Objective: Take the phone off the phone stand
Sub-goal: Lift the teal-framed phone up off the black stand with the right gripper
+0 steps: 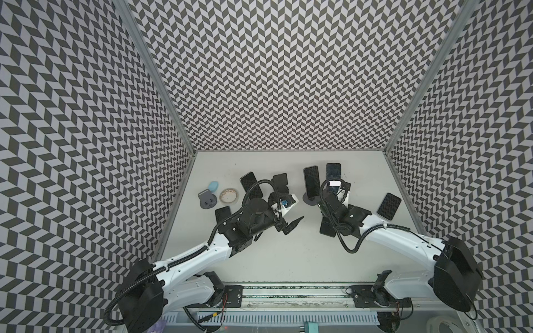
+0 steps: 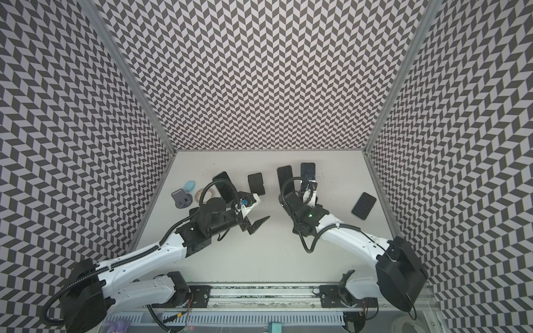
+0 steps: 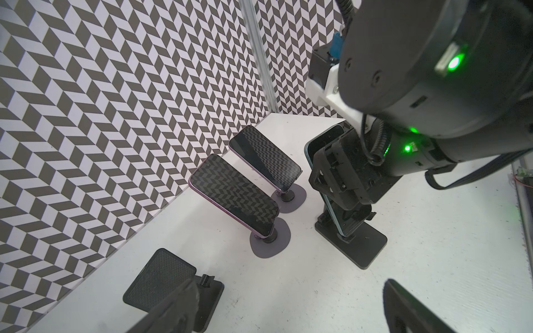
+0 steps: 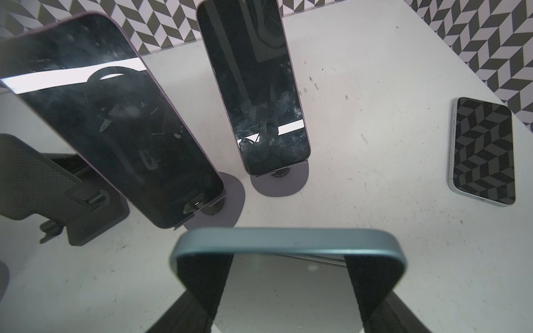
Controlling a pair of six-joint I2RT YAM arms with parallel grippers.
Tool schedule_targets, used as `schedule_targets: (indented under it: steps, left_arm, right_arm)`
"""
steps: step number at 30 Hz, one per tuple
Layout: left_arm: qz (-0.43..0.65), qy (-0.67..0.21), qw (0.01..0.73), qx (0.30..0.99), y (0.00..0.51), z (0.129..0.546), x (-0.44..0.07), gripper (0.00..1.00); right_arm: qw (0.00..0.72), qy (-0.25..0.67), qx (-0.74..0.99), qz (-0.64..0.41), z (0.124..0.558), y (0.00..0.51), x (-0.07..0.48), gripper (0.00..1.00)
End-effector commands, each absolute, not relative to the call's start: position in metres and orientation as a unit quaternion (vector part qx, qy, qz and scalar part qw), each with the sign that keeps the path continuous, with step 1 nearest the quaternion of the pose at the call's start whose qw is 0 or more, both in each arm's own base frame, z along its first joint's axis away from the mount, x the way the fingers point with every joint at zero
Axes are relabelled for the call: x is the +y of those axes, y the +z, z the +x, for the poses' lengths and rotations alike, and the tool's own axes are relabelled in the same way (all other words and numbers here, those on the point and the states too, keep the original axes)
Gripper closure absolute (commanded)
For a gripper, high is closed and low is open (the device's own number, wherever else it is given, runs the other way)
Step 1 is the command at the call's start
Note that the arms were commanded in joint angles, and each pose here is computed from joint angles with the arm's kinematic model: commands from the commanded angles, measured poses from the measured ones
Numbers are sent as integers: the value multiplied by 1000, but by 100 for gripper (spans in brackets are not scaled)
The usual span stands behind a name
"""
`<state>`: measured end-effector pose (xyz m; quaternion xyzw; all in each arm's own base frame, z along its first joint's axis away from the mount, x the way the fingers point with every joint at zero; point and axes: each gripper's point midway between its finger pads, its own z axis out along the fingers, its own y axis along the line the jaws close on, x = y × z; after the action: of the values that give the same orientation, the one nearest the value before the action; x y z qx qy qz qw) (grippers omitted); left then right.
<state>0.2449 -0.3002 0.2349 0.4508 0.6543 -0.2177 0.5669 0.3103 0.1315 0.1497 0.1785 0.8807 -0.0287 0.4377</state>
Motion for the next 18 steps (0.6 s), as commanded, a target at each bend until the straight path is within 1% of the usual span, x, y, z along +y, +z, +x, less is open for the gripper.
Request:
schedule_targets:
  steps: [1, 4, 9, 18]
  left_arm:
    - [454, -224, 569, 648, 243, 245, -303, 0]
    - [455, -225, 567, 648, 243, 245, -304, 0]
    - [456, -224, 565, 650, 242, 245, -304, 0]
    - [454, -220, 568, 650, 246, 245, -301, 0]
  right_arm:
    - [467, -20, 864, 189, 313, 169, 126, 36]
    - [472, -14, 862, 185, 312, 175, 126, 39]
    - [475, -6, 861, 181, 311, 185, 127, 39]
    - [457, 11, 875, 162, 303, 197, 133, 39]
